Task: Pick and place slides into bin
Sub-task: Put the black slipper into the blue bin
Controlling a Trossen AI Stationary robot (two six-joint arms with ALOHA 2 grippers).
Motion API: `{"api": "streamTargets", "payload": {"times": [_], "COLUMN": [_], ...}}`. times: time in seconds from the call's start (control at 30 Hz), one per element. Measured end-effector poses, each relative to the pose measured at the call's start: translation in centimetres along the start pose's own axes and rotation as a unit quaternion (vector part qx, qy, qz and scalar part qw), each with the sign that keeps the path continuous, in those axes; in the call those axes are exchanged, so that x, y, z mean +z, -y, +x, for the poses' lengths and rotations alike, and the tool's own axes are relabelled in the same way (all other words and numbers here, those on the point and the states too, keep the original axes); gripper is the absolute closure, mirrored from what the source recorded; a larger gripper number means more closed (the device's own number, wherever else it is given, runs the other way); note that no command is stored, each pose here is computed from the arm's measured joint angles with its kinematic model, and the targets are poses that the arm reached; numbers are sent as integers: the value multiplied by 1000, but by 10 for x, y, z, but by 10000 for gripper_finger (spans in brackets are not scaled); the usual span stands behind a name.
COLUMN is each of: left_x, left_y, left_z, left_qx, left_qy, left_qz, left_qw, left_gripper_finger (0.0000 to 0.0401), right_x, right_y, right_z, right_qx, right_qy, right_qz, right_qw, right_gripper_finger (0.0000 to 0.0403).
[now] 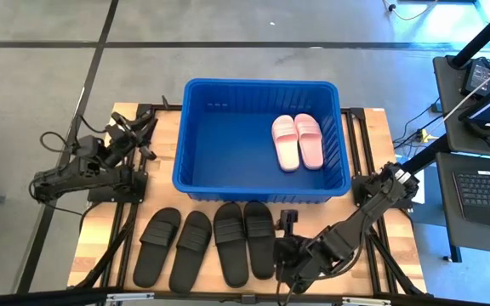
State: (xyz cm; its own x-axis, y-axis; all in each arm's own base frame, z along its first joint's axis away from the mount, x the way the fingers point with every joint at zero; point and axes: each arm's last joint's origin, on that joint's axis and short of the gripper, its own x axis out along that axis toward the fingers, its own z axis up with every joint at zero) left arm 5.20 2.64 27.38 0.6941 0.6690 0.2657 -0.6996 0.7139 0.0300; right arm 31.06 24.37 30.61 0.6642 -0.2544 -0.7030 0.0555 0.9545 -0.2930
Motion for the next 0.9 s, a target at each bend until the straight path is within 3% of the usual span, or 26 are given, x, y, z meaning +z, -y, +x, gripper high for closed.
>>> {"api": "streamTargets", "payload": {"times": [0.17,0.43,0.63,0.9], "left_x": [-2,-6,-6,-5], "left_y": [1,4,6,9], "left_z": [0,-1,-2,-3], "left_qx": [-11,-30,-46,-77], "left_qy": [-9,-28,-28,-26], "left_qz": [1,7,4,-12], "left_qw": [1000,999,999,997], "left_gripper_finger": [319,319,319,319], "right_x": [-5,-10,-25,-70], "right_y": [-1,22,43,84], "right_z": [17,46,39,6], "right_qx": [44,111,118,130], "right_qy": [72,105,109,147], "right_qz": [27,28,23,54], "right_qw": [996,988,987,979], "right_gripper_finger": [118,118,118,118]}}
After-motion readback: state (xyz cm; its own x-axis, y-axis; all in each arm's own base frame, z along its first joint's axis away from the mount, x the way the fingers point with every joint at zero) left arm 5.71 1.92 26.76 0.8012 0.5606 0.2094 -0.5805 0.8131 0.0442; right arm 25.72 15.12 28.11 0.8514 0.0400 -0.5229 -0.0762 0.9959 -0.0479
